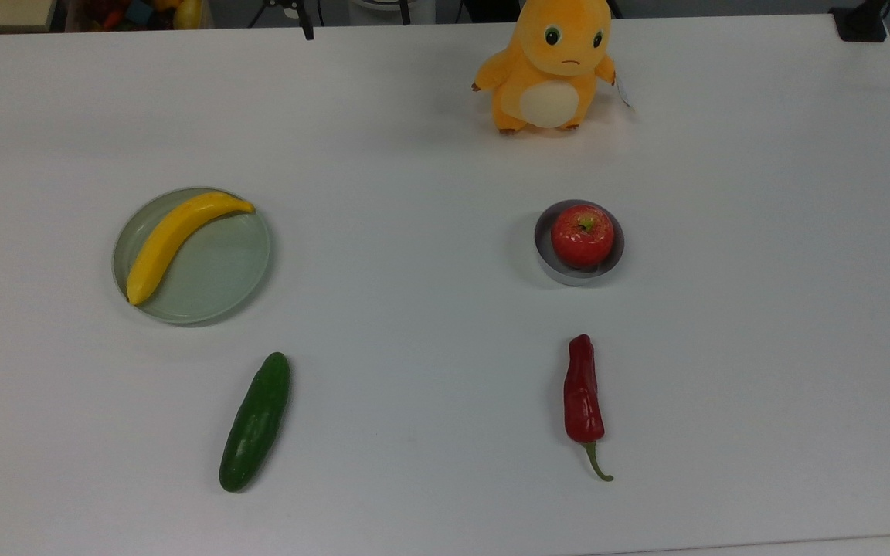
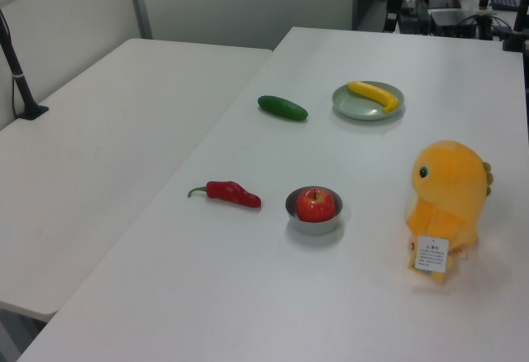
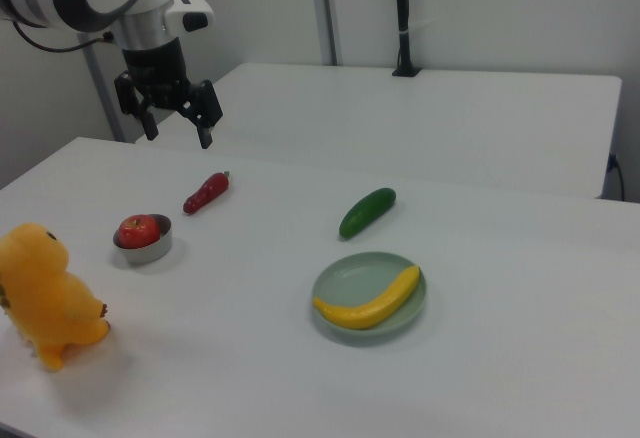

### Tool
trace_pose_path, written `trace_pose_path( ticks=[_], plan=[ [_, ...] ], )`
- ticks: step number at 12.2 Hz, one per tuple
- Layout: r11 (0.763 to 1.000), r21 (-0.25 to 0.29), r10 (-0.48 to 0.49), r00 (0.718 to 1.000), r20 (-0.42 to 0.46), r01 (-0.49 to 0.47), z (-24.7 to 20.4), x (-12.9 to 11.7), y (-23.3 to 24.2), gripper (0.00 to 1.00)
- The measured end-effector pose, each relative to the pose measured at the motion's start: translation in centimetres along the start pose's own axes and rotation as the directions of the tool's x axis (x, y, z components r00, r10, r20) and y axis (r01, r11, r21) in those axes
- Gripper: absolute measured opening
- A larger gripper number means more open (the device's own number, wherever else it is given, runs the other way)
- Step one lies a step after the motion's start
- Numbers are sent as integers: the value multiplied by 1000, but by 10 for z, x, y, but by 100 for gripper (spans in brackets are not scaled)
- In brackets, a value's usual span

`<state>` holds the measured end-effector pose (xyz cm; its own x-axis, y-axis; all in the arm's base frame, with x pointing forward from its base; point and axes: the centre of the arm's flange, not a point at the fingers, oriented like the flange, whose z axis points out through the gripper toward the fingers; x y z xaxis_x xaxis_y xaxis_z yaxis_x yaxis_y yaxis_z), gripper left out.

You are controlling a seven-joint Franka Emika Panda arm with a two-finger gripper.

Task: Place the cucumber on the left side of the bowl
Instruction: 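Move the open gripper from rest toward the green cucumber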

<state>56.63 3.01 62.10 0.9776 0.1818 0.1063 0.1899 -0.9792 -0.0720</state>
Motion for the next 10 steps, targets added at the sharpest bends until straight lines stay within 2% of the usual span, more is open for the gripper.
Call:
trace_pose_path(
  ticks=[10],
  plan=[
    [1000,-3,14,1000,2,-14,1,-1,8,100]
  ],
)
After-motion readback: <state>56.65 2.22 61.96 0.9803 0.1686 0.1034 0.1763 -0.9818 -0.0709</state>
